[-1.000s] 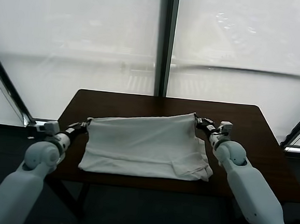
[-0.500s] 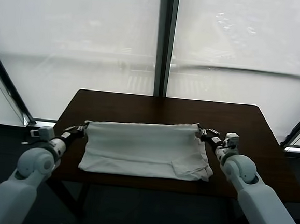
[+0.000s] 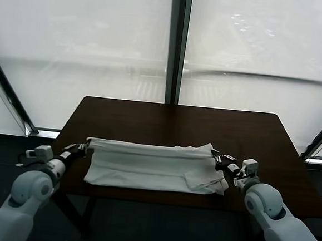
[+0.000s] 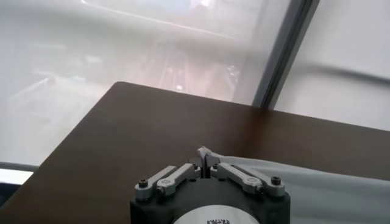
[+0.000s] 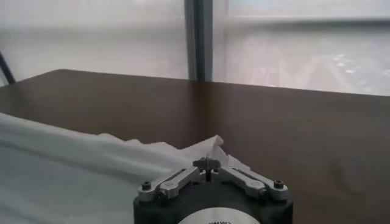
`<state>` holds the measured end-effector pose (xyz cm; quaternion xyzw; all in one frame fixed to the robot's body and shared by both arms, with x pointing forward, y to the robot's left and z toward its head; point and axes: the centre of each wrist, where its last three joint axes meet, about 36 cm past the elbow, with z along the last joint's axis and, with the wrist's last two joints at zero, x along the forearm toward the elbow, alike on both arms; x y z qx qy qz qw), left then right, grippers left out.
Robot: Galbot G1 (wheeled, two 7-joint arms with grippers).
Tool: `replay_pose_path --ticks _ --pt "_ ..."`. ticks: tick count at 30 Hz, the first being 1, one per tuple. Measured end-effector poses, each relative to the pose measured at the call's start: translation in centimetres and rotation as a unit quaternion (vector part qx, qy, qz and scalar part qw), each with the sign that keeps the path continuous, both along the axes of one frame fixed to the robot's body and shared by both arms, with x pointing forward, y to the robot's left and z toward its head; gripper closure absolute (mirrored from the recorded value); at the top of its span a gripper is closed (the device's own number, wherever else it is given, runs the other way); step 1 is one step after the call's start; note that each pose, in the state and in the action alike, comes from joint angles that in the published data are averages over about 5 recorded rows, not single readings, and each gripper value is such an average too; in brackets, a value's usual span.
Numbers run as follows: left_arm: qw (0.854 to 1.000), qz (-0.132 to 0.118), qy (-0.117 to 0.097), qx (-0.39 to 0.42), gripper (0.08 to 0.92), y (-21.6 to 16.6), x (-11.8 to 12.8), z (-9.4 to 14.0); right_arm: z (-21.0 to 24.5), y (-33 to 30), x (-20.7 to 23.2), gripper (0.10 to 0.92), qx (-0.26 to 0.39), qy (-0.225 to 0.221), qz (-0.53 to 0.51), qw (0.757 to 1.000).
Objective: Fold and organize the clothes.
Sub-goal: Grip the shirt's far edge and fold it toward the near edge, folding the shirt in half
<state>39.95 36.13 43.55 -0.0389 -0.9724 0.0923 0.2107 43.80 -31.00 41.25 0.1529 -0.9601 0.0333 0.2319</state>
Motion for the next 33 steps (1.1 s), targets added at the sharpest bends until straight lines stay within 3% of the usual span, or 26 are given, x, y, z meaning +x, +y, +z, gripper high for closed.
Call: replay_pose_path --ticks 7,10,17,21,27,33 --pt "1.000 0.009 0.014 0.005 0.799 0.0 -1.7 -0.9 -0.2 -0.1 0.0 0.874 -0.002 0.005 -0.002 1.000" --pt "1.000 0.016 0.023 0.006 0.742 -0.1 -2.4 -1.2 -0.3 0.0 0.1 0.772 -0.001 0.006 -0.002 1.000" --pt "0.999 0.028 0.044 0.005 0.340 -0.8 -4.7 -1.0 -0.2 0.2 0.4 0.331 0.005 0.005 -0.005 1.000" --pt "0.999 0.020 0.047 0.000 0.136 -1.8 -6.2 -0.3 0.0 0.0 0.6 0.150 0.007 0.000 -0.005 1.000" --pt "0.999 0.013 0.040 -0.003 0.093 -2.2 -7.4 1.1 0.8 -0.1 0.8 0.116 0.009 -0.014 -0.004 1.000" --pt "0.999 0.025 0.035 -0.011 0.092 -1.3 -4.8 2.2 1.6 0.0 1.7 0.115 0.015 -0.029 -0.017 0.999"
